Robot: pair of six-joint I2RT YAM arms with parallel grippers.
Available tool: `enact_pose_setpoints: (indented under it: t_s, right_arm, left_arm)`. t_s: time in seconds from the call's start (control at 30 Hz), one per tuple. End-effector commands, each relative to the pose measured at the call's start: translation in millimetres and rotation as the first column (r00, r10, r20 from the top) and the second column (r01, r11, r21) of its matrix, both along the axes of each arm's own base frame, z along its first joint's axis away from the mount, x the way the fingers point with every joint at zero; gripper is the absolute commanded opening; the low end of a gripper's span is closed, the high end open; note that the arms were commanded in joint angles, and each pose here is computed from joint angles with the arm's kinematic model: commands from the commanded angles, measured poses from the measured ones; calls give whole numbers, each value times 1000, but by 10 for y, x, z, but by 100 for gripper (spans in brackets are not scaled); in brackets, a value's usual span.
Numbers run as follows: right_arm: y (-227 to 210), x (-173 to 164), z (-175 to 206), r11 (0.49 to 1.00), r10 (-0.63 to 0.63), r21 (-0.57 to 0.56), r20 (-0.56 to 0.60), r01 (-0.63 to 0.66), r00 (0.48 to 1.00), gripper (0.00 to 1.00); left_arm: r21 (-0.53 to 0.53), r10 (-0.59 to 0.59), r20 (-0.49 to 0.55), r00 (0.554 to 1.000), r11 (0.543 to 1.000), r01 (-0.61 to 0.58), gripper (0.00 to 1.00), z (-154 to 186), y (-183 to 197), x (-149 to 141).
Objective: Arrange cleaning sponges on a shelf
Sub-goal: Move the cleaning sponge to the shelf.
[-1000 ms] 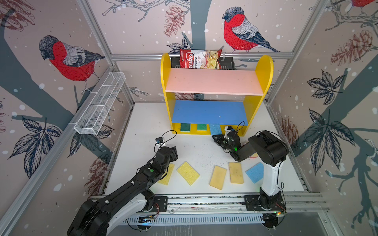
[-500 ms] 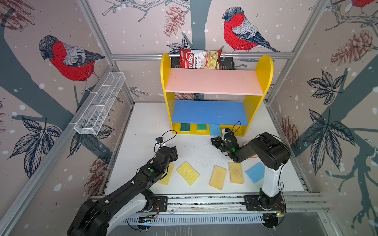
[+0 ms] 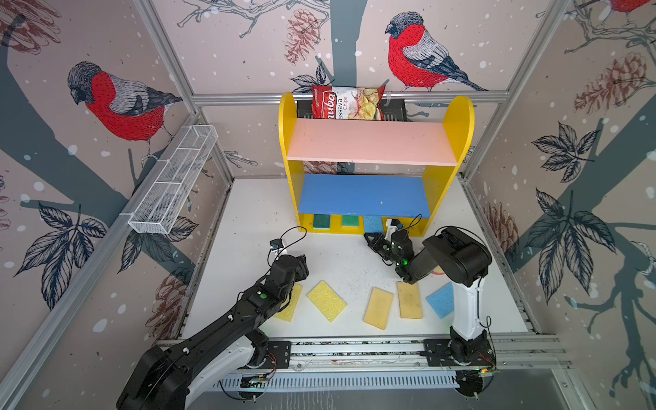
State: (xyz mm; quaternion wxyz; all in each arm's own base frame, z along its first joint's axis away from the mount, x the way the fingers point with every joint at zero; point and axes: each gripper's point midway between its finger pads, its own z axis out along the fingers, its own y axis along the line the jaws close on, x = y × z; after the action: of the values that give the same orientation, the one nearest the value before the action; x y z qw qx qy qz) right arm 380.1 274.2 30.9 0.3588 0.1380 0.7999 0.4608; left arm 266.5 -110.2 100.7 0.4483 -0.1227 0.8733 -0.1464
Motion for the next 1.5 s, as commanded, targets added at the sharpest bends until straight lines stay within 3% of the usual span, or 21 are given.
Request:
enact_pose_setpoints:
  t_s: [0.0,0.83,1.0,1.2,1.47]
  right_arm:
    - [-174,-165,-528,991,-49,-128,-173,27,984,2]
    - [-164,85,-313,990,-104,-107,-120,92,987,2]
    - [-120,-32,-227,993,-62,-107,-116,49,991,2]
    - [-120,-408,-42,991,15,-132,-106,-29,994,3]
    - [-710,-561,219,952,-88,-301,-69,63,994,3]
  left_arm:
    - [18,9,1,1000,1000,-9,63,-13,30,6]
    - [17,16,2,1000,1000,-16,63,5,53,-11]
    - [18,16,5,1000,1000,-16,63,9,55,-9]
    - [23,17,18,1000,1000,-17,63,41,64,-3]
    - [22,17,26,1000,1000,-18,63,17,80,-18]
